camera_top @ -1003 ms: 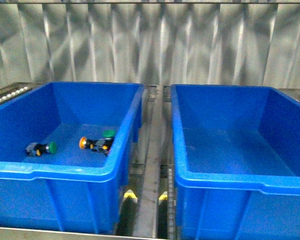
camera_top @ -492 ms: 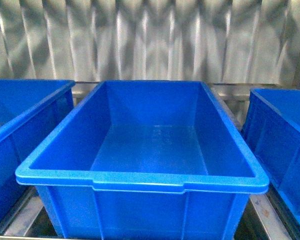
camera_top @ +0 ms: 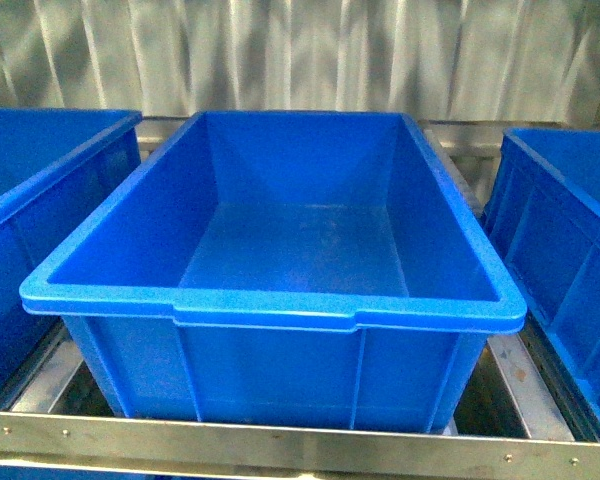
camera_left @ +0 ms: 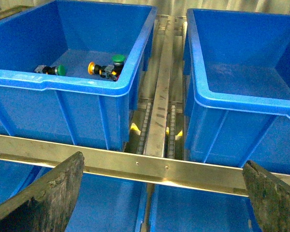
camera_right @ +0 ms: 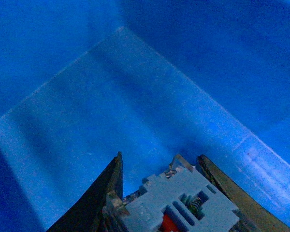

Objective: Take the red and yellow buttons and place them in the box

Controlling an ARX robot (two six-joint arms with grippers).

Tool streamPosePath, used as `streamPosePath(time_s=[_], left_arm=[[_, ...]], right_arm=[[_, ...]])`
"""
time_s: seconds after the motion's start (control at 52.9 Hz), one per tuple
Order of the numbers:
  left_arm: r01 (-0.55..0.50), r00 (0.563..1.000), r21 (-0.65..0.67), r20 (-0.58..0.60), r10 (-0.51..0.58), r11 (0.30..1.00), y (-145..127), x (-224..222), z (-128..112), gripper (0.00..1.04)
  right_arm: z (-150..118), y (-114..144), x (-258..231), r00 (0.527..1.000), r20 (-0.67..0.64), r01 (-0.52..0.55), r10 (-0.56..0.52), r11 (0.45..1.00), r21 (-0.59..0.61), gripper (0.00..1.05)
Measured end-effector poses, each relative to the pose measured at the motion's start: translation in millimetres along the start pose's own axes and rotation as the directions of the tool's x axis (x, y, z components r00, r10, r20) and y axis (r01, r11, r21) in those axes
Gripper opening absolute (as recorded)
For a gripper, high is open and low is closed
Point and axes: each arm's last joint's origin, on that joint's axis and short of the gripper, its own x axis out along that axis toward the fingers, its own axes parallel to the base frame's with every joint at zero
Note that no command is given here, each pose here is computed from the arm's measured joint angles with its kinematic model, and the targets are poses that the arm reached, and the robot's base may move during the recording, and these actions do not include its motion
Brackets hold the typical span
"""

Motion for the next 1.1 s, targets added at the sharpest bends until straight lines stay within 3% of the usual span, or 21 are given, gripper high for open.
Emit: streamPosePath(time_s=[0.17, 0.549, 0.757, 0.908, 1.097], left_arm=[[0.0, 1.0, 0.0, 0.0, 0.0, 1.0, 0, 0, 0, 0.97], [0.0, 1.0, 0.0, 0.0, 0.0, 1.0, 0, 0, 0, 0.97], [0.0, 1.0, 0.0, 0.0, 0.0, 1.0, 0, 0, 0, 0.97], [0.0, 1.0, 0.0, 0.0, 0.0, 1.0, 0, 0, 0, 0.97], [0.0, 1.0, 0.0, 0.0, 0.0, 1.0, 0, 0, 0, 0.97]], right_arm=[[-12, 5, 49, 0.99, -0.092, 0.098, -0.112, 0.985, -0.14, 0.39], [-20, 9, 82, 0.968, -0.187, 0.117, -0.17, 0.958, -0.262, 0.39], [-18, 10, 82, 0.969, -0.177, 0.122, -0.172, 0.957, -0.262, 0.68], [-17, 7, 76, 0.974, -0.167, 0.116, -0.151, 0.972, -0.202, 0.98], [5, 7, 35, 0.989, -0.123, 0.057, -0.08, 0.982, -0.181, 0.98]])
